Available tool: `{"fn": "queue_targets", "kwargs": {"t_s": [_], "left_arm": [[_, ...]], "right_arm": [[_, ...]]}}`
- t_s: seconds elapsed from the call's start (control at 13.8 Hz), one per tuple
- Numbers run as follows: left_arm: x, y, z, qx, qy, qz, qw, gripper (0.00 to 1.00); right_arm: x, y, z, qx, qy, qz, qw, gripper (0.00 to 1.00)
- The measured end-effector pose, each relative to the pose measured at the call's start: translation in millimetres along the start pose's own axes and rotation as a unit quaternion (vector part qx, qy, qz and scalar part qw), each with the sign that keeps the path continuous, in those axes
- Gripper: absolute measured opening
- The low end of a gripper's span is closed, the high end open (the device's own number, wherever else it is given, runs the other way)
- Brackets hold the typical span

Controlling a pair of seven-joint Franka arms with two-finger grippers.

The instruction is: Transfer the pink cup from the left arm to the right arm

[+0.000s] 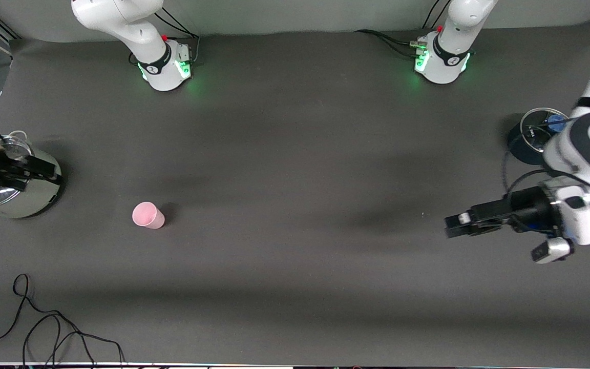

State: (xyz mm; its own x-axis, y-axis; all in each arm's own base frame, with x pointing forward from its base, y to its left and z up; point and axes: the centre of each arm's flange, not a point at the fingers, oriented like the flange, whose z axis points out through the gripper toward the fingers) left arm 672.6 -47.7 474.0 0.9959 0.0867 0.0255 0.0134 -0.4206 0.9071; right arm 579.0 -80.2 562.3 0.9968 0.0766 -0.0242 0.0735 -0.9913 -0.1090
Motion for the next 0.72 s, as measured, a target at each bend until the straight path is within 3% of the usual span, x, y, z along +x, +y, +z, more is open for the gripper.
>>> {"fn": "queue_targets", "kwargs": {"t_s": [0.29, 0.51, 0.72], "left_arm": [[-6, -6, -59, 0.099, -0.068, -0.01, 0.993, 1.0], [-18, 2, -105, 0.217, -0.097, -0.01, 0.971, 1.0], [-33, 35, -119, 0.305, -0.087, -0.008, 0.948, 1.0]], "right_arm": [[-14, 29, -28, 0.0, -0.004, 0.028, 1.0, 1.0], [-17, 28, -27, 0.002, -0.02, 0.027, 0.999, 1.0], [-20, 31, -26, -0.011, -0.031, 0.028, 0.999, 1.0]]}}
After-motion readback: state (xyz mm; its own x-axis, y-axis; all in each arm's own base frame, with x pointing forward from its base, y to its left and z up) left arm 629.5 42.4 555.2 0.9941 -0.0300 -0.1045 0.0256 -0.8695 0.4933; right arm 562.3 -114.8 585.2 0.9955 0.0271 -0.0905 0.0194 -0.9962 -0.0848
